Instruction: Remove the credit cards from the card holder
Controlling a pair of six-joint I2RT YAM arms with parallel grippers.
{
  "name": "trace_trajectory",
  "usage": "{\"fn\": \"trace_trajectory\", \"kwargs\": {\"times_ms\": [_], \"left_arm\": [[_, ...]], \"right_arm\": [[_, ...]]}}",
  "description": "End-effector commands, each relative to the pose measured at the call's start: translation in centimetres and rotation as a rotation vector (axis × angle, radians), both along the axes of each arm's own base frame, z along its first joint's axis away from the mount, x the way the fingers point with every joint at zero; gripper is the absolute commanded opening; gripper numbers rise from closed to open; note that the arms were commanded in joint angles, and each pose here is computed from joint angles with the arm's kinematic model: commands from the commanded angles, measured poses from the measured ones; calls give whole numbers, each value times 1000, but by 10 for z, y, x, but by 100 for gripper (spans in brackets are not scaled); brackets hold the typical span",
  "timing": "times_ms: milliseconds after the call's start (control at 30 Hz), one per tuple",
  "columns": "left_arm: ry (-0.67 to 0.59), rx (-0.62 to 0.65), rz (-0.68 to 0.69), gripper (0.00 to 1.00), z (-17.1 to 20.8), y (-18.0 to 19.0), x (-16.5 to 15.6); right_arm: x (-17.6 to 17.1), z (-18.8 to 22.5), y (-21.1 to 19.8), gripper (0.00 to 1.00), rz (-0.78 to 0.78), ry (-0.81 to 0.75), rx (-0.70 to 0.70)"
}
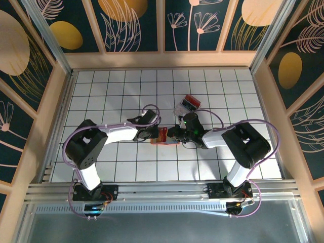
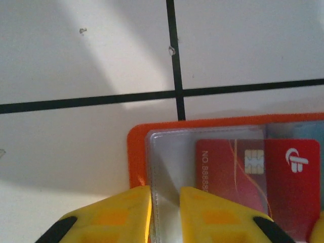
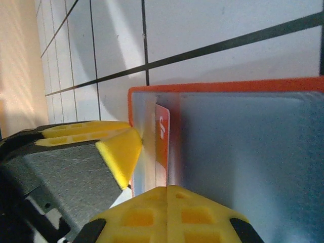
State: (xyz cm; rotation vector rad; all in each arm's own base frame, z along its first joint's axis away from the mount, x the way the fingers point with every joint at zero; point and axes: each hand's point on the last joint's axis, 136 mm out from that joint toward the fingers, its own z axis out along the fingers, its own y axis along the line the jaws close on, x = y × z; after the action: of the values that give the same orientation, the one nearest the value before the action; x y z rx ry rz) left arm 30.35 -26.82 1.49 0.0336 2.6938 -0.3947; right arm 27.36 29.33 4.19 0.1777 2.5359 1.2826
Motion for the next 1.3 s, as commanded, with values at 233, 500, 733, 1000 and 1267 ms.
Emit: {"fn": "trace_trajectory", "kwargs": {"times_ms": [233, 500, 733, 1000, 1267], "left_arm": [[110, 33, -11, 16, -36, 8, -21], [112, 35, -6, 16, -37, 8, -21], [89, 64, 21, 16, -35, 16, -18], [14, 100, 23, 17, -32, 24, -4], [-17, 120, 18, 17, -26, 31, 7]], "right_arm": [[4, 23, 24, 10, 47, -54, 159], [7, 17, 30, 18, 52, -60, 123], [10, 17, 15, 3, 15, -73, 44], [13, 16, -13, 0, -32, -93, -132], [17, 37, -37, 0, -63, -153, -280]]}}
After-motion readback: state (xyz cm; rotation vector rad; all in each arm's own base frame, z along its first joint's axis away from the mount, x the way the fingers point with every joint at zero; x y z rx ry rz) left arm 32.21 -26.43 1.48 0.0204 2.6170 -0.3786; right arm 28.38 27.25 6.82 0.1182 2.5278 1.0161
